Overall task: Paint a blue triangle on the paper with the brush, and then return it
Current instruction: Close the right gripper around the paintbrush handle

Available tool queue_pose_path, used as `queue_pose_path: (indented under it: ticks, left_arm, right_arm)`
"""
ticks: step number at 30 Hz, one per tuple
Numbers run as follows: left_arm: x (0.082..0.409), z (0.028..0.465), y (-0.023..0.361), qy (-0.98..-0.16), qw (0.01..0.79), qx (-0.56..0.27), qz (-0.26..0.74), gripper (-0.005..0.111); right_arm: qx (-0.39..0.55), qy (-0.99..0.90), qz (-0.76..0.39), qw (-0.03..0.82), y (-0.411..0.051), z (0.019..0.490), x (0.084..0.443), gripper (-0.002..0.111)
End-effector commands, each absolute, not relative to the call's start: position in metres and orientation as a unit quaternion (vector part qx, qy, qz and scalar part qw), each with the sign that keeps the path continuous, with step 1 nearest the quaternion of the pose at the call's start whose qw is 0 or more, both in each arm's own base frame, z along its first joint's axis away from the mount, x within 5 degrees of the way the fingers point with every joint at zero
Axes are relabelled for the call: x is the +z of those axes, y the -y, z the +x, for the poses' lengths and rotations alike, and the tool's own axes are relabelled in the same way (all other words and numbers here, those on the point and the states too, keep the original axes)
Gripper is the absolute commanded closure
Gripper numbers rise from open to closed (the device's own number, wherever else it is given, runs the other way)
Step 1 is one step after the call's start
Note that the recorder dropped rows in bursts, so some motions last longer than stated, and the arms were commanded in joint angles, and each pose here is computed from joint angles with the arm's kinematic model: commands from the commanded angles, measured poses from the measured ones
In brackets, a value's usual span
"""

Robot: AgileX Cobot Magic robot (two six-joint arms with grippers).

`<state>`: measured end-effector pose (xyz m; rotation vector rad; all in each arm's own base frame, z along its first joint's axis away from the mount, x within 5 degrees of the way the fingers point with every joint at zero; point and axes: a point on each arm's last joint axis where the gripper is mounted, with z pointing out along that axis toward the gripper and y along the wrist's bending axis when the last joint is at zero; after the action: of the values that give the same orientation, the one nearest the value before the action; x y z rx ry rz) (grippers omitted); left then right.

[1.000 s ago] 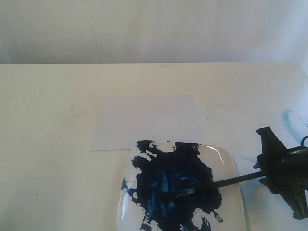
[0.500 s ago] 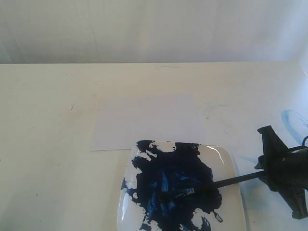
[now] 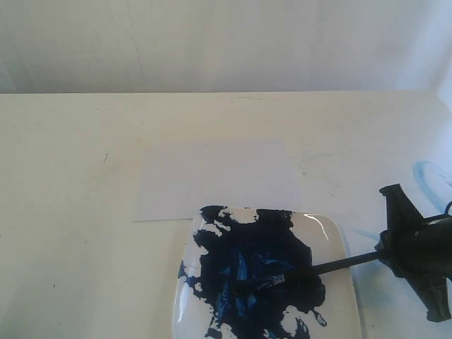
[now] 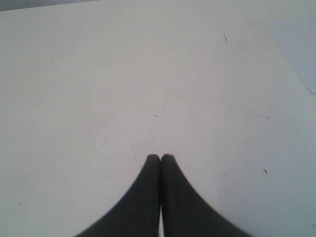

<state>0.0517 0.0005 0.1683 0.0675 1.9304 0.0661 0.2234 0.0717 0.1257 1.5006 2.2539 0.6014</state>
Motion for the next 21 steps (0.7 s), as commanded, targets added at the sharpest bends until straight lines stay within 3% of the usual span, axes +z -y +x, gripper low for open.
queue_pose_path:
  ticks: [1,7,21]
  left_arm:
    - [0.166,0.052,0.000,-0.822,0.568,0.028,0.032,0.107]
    - [0.166,0.052,0.000,-0.822,0.568,0.028,0.032,0.107]
    - [0.166,0.052,0.000,-0.822,0.568,0.028,0.032,0.107]
  right_arm:
    - [0.216,-0.796,0.533,0.189,-0.072,0.226,0.127,0.099]
    - [0.216,-0.796,0.533,0.189,-0.072,0.226,0.127,0.108]
    - [0.234,-0.788,0.530,0.209,-0.071,0.226,0.138,0.108]
